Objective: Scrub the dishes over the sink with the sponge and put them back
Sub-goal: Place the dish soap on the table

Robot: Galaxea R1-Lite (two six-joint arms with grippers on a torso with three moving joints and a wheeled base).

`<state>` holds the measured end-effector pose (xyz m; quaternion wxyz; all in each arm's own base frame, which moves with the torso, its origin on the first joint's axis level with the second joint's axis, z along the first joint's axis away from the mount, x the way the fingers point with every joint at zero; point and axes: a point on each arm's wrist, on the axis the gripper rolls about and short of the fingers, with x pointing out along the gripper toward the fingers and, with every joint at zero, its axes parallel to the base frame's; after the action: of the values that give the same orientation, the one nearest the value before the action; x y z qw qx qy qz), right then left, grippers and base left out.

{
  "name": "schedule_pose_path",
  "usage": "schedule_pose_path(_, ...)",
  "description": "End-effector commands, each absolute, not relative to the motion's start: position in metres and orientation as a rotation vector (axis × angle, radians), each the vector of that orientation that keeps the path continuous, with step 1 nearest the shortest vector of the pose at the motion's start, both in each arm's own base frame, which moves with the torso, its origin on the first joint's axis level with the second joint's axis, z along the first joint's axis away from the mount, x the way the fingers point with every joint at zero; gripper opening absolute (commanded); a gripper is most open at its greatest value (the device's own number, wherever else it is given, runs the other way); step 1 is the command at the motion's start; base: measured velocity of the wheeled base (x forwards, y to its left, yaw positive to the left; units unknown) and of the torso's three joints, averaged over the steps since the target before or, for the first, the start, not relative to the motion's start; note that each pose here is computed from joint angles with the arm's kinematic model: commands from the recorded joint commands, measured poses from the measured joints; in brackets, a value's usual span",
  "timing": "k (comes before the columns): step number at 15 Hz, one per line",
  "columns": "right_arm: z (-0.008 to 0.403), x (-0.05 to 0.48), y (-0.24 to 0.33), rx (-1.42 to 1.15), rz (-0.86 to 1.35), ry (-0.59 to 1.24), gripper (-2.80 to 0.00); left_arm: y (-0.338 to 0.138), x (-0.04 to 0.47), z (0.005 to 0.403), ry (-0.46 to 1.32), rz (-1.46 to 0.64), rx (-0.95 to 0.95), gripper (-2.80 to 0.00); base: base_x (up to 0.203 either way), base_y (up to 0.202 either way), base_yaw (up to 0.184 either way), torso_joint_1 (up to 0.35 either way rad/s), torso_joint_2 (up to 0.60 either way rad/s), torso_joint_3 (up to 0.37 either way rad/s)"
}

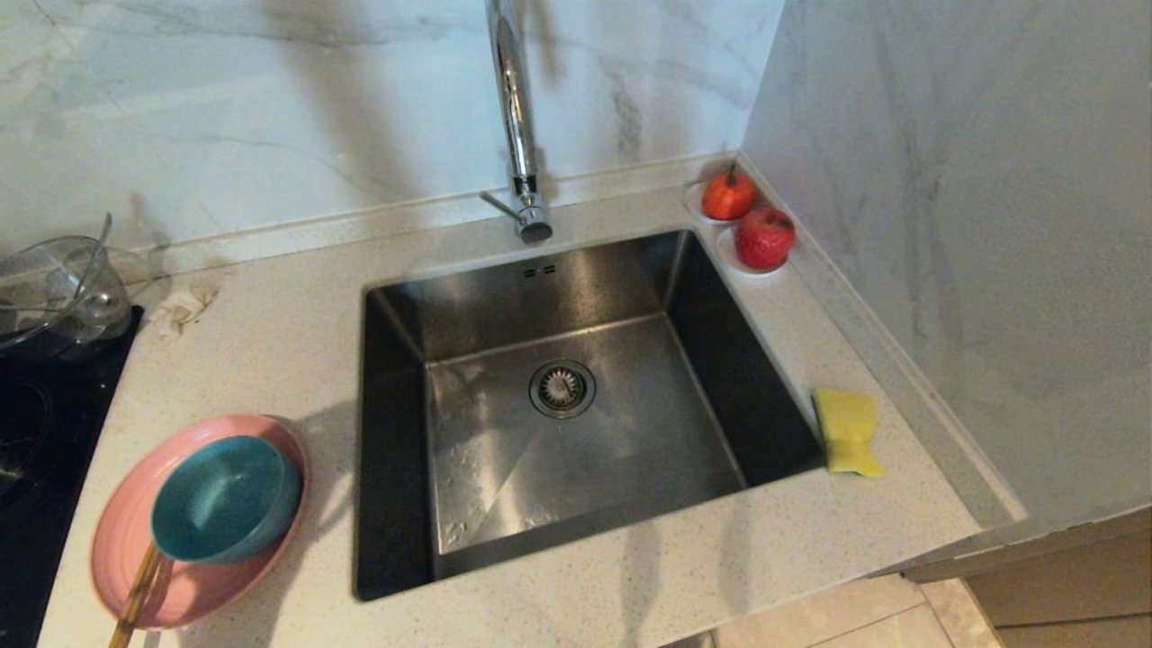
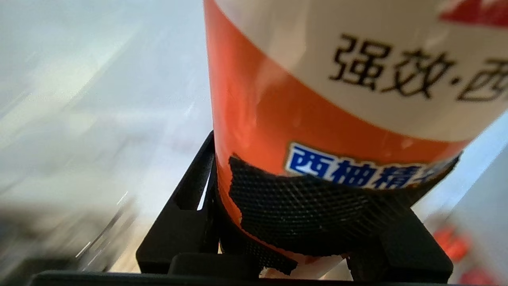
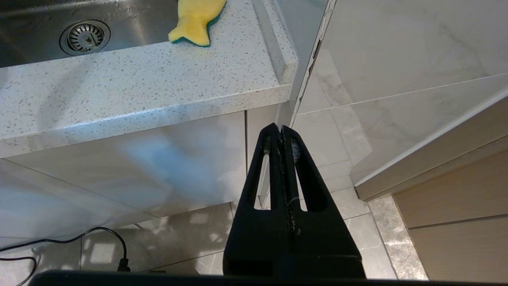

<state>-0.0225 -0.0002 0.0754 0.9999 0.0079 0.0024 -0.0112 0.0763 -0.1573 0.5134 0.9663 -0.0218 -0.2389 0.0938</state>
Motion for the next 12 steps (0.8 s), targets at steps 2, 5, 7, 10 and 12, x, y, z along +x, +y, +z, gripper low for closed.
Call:
schedule_pose_path(2,0.075,-0.023,0.000,0.015,-0.022,0.005,-2.80,-0.147,0.072,0.519,-0.534,0.147,-0.021,-2.80,0.000,0.000,0.000,0.000,0.00,0.000)
schedule_pose_path(5,0.075,-0.022,0.000,0.016,-0.022,0.006,-2.80,-0.148,0.070,0.521,-0.632,0.019,0.010,-2.80,0.000,0.000,0.000,0.000,0.00,0.000)
schedule_pose_path(7,0.075,-0.022,0.000,0.015,-0.023,0.006,-2.80,-0.146,0.069,0.521,-0.643,-0.061,0.001,-2.80,0.000,0.000,0.000,0.000,0.00,0.000)
schedule_pose_path(10,0.075,-0.022,0.000,0.015,-0.023,0.006,-2.80,-0.138,0.064,0.511,-0.629,-0.264,0.008,-2.80,0.000,0.000,0.000,0.000,0.00,0.000)
schedule_pose_path(12,0.075,-0.022,0.000,0.015,-0.022,0.006,-2.80,-0.139,0.064,0.499,-0.590,-0.357,-0.051,-2.80,0.000,0.000,0.000,0.000,0.00,0.000)
